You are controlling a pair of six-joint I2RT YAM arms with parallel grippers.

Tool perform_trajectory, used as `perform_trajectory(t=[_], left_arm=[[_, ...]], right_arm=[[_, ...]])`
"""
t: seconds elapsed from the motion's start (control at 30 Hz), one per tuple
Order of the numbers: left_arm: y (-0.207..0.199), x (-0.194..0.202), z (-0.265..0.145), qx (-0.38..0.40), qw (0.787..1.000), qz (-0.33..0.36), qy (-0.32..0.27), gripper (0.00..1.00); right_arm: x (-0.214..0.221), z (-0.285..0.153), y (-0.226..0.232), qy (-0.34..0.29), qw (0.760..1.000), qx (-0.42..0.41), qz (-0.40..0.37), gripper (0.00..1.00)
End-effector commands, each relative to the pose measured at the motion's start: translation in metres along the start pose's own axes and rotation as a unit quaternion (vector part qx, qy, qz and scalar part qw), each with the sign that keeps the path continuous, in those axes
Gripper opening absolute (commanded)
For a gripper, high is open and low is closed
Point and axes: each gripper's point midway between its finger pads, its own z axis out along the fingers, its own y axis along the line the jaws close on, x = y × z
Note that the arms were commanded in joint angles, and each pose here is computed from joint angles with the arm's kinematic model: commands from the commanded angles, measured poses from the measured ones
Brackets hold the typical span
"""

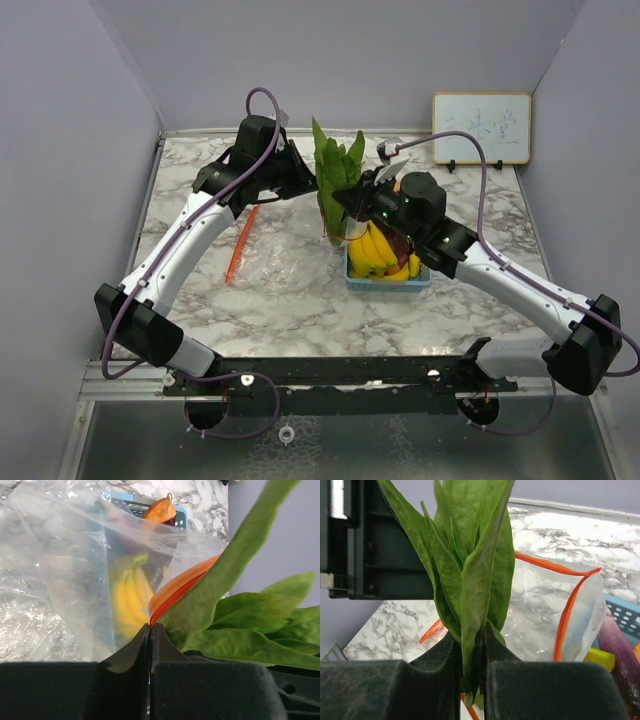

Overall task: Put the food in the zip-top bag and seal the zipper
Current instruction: Place the fake vegetable in the zipper food storage bag.

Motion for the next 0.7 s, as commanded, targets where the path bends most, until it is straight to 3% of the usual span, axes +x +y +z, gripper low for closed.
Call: perform_trajectory(t=[0.0, 0.17, 0.4, 0.67], left_arm=[[-0.032, -0.014, -0.010, 0.058, 0.998, -0.001, -0.016, 0.00], [-0.035, -0.020, -0.018, 0.065, 0.997, 0.004, -0.030, 0.00], [-0.038, -0.020, -0.016, 0.086, 0.996, 0.007, -0.037, 0.00], [-0.020, -0.009, 0.005, 0.106, 0.992, 0.032, -0.054, 0.00]], right_arm=[[0.033, 0.007, -0.020, 0.030, 0.998, 0.055, 0.019, 0.02], [0.059, 0.020, -0.040, 0.066, 0.989, 0.117, 0.055, 0.02], [0.082, 0.050, -0.043, 0.117, 0.983, 0.128, 0.053, 0.02], [0.059, 0.053, 0.012, 0.093, 0.993, -0.018, 0.070, 0.02]])
